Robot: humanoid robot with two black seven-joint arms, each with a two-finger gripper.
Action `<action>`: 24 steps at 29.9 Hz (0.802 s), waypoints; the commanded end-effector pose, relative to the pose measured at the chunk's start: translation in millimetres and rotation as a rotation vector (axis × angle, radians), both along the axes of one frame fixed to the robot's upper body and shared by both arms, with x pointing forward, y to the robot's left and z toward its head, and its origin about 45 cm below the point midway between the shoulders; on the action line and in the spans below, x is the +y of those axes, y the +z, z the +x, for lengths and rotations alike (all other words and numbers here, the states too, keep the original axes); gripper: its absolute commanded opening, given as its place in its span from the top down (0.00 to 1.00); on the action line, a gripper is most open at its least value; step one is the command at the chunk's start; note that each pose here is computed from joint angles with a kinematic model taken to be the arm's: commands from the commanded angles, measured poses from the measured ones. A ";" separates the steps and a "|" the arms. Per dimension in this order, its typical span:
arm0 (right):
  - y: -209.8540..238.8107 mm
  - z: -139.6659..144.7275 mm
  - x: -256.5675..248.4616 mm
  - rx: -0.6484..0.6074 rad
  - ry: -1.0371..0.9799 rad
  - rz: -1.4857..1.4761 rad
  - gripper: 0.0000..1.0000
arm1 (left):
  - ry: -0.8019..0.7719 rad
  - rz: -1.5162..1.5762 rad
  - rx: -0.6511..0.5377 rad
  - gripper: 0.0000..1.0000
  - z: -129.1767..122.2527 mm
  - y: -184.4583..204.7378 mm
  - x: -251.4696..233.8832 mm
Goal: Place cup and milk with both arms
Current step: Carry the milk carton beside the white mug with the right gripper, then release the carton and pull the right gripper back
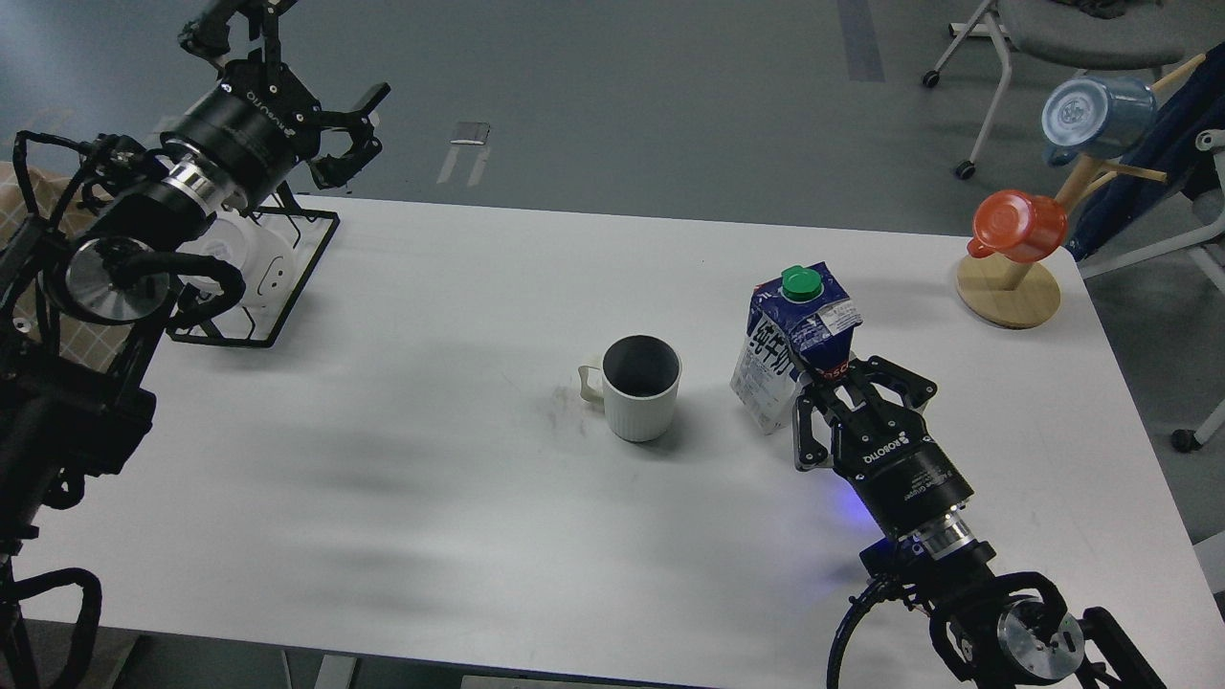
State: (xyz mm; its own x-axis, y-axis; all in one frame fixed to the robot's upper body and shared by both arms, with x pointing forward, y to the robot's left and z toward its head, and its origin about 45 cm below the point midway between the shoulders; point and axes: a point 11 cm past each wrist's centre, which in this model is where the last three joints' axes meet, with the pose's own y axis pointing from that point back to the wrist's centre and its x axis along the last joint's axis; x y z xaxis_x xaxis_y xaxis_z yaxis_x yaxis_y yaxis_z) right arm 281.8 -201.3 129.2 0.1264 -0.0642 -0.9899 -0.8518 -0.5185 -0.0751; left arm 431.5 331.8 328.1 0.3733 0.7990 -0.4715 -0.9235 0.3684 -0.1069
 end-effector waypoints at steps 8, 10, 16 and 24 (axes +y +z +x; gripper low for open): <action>-16.1 -1.5 22.4 0.049 0.077 -0.012 0.87 | -0.006 0.004 0.014 0.02 -0.9 -6.9 -3.8; -16.6 -2.4 24.2 0.050 0.083 -0.012 0.87 | -0.005 0.002 0.015 0.02 -0.8 -7.5 -4.0; -16.5 -3.9 27.9 0.051 0.095 -0.009 0.83 | -0.003 -0.001 0.030 0.02 -3.3 -15.0 -3.8; -10.3 2.7 23.6 0.033 0.073 -0.003 0.03 | -0.007 -0.016 0.036 0.02 -4.5 -19.7 -6.6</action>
State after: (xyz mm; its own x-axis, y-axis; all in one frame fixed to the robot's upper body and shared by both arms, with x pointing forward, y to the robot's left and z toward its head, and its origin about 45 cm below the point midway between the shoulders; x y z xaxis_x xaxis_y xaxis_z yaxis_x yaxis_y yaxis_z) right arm 282.4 -175.1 115.4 0.0896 -0.0635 -0.9940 -0.8060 -0.5909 -0.0349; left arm 426.9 328.5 309.7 0.3573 0.7953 -0.4897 -0.9263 0.3689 -0.0767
